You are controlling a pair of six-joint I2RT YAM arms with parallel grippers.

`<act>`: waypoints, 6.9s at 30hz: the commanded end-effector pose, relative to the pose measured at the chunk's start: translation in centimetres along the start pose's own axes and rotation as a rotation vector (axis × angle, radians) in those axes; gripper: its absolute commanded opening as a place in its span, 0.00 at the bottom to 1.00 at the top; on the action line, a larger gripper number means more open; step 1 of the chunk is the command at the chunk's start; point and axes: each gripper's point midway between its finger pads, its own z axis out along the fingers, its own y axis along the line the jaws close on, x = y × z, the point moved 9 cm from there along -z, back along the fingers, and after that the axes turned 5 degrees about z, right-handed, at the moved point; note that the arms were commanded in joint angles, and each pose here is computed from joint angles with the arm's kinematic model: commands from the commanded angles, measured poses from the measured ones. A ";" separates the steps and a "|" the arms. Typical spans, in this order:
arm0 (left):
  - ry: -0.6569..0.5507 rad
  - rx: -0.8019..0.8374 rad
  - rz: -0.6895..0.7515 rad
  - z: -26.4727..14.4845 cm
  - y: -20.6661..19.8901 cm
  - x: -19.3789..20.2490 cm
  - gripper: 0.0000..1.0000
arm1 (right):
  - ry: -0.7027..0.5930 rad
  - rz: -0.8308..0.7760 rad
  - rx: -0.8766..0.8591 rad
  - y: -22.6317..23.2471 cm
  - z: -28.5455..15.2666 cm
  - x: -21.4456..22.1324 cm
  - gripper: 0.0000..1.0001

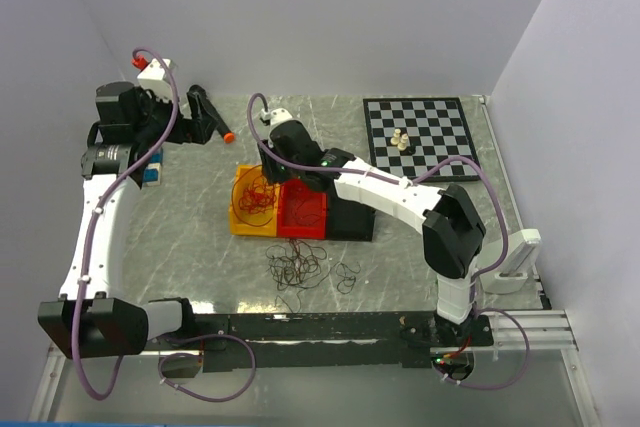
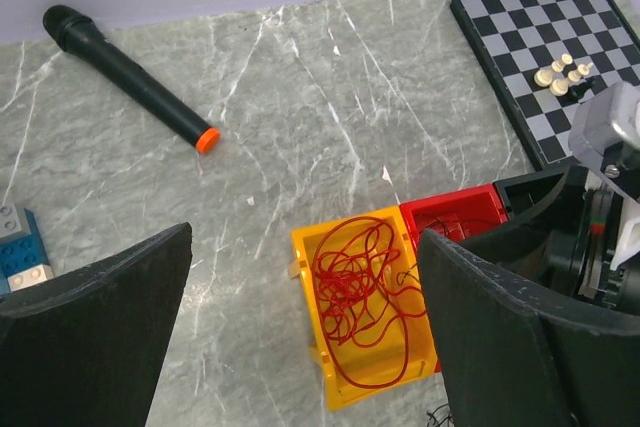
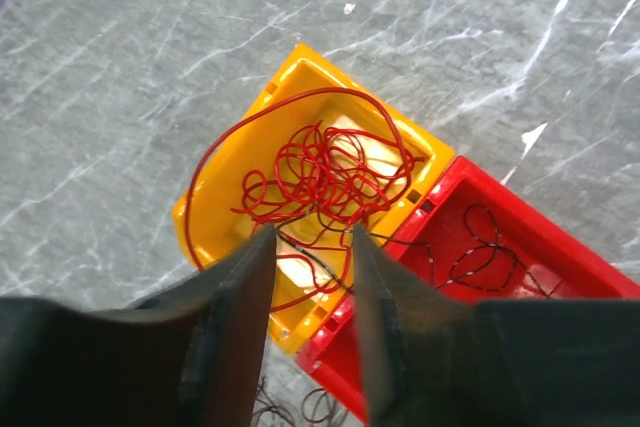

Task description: Untangle the cables

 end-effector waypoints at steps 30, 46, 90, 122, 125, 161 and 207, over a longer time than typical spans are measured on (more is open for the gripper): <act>-0.047 0.004 0.023 -0.5 0.1 0.3 0.95 | 0.045 0.093 0.320 -6.1 -1.1 4.8 0.00; 0.089 0.220 0.120 -0.1 -0.8 3.7 0.98 | 0.032 0.088 0.250 -4.8 -1.3 2.4 0.58; 0.261 0.726 0.444 -0.1 -12.7 9.4 0.97 | 0.308 0.154 0.158 -6.3 -15.7 21.3 0.00; 0.289 1.079 0.321 1.4 -22.1 11.0 0.97 | -0.180 0.042 -0.470 0.2 -31.7 4.3 0.00; 0.278 1.094 0.280 1.0 -21.2 10.6 0.97 | -0.208 0.017 -0.470 0.8 -31.6 2.9 0.00; 0.293 1.001 0.239 0.0 -16.3 11.5 0.01 | -0.341 -0.115 -0.566 6.0 -30.9 -5.3 0.00; -0.215 1.415 0.531 -0.7 -13.4 11.5 0.90 | -0.281 -0.145 -0.740 8.1 -30.7 -5.5 0.00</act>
